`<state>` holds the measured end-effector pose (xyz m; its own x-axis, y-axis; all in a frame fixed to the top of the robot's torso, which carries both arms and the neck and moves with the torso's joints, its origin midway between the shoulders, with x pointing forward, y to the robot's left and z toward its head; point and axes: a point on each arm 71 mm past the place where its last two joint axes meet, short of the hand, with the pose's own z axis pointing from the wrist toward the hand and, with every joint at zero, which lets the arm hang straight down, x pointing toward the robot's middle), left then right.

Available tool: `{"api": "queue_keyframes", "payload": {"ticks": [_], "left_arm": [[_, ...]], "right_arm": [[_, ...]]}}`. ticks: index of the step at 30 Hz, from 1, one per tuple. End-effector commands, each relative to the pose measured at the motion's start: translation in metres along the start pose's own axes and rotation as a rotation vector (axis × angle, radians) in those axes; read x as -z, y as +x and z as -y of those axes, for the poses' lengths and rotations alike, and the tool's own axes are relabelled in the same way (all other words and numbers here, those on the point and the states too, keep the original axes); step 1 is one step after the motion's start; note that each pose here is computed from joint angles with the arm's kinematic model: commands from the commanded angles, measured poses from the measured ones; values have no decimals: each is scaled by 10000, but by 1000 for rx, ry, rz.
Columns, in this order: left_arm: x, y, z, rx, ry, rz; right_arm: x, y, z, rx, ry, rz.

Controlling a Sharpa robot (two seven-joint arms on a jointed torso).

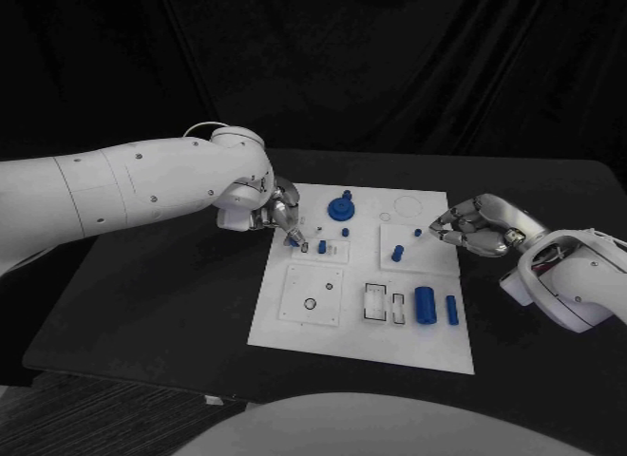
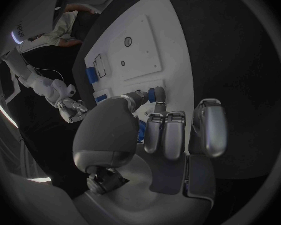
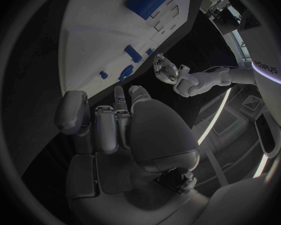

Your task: Assemble the parts on the task board

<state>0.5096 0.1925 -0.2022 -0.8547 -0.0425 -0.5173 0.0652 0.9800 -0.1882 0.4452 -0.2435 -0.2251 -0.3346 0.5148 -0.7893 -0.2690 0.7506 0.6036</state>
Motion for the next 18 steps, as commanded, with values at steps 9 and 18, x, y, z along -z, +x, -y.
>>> {"api": "queue_keyframes", "payload": {"ticks": [9,18], "left_arm": [[-36,-7,40,30,2,1],[-109,40,65,20,-5,-24]], "right_arm": [[-4,20,3,3,12,-8],[-4,24,2,2,11,-9]]}}
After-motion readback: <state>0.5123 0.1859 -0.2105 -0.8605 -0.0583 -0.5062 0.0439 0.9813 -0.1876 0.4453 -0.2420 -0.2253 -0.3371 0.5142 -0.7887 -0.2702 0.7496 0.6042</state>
